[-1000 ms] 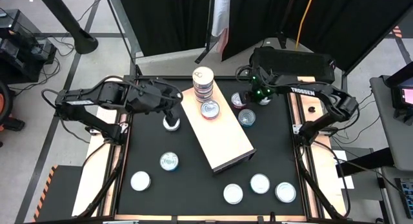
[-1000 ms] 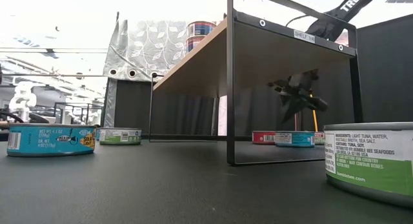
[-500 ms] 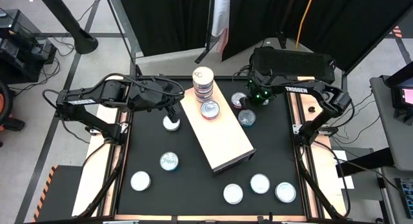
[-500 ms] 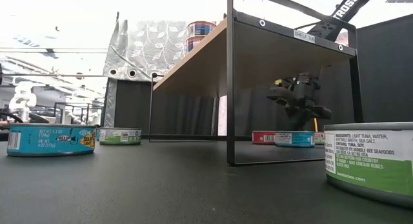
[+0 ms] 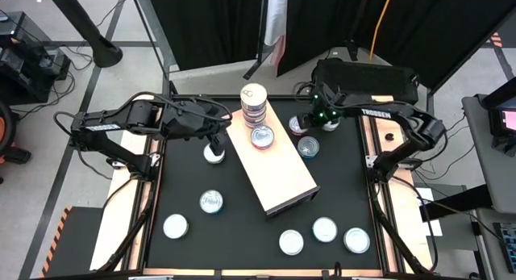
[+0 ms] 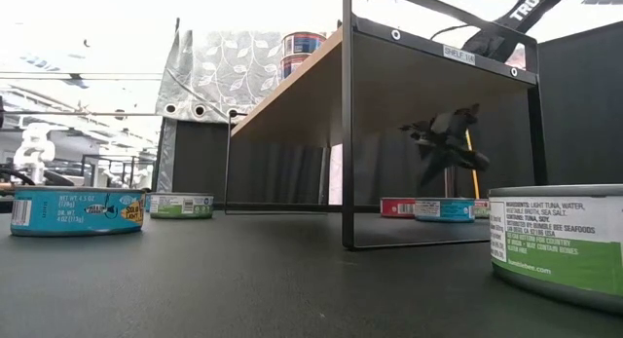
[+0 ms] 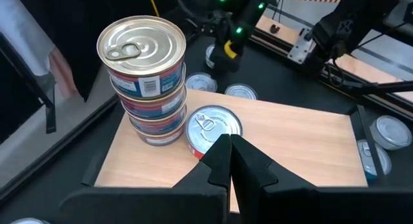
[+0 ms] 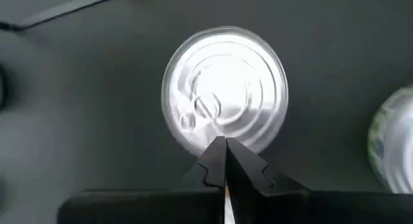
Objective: Stack canned seafood by type on shelf
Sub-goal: Stack the red tuna can on top of the red tuna can on the shelf
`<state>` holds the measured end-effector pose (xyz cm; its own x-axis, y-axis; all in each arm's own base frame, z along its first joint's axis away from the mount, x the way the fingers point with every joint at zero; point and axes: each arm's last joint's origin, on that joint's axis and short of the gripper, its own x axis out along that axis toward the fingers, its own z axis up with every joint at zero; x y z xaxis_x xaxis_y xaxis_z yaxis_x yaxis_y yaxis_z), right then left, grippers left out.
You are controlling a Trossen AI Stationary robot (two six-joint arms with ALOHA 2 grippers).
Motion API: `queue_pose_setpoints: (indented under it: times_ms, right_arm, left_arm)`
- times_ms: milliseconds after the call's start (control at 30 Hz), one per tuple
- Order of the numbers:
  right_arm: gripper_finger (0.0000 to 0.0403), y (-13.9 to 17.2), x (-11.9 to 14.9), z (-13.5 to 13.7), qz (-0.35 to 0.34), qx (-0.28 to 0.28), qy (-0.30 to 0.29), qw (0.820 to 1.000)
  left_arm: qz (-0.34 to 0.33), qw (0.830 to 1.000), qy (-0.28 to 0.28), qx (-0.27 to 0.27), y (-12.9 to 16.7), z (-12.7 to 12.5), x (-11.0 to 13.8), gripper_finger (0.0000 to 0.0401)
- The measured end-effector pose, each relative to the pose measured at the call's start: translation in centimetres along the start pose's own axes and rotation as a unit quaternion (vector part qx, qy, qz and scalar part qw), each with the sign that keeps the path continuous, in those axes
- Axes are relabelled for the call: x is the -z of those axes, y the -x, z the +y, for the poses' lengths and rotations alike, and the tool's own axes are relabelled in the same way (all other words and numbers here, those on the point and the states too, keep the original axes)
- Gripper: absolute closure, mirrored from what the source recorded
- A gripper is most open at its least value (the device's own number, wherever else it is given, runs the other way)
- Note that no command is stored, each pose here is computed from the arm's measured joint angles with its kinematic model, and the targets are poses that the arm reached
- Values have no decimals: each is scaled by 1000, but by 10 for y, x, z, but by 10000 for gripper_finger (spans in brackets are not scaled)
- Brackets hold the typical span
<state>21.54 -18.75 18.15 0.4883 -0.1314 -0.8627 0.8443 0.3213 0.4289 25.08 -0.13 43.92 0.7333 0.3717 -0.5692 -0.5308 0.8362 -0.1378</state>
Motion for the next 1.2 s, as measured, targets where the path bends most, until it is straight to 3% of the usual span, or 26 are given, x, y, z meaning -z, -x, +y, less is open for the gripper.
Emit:
queue_pose_setpoints:
  times_ms: [367, 733, 1033, 1200]
  right_arm:
    - [402, -14, 6, -8, 46, 40, 21, 998]
    - [402, -15, 31, -26, 116, 86, 34, 989]
    - [402, 37, 29, -8, 44, 13, 28, 999]
    - [402, 55, 29, -6, -10, 24, 28, 999]
  left_arm:
    - [15, 1000, -4, 16, 0, -1, 2, 391]
    - [23, 999, -33, 13, 0, 0, 3, 391]
    - [24, 999, -30, 12, 0, 0, 4, 391]
    - [23, 999, -34, 13, 0, 0, 3, 391]
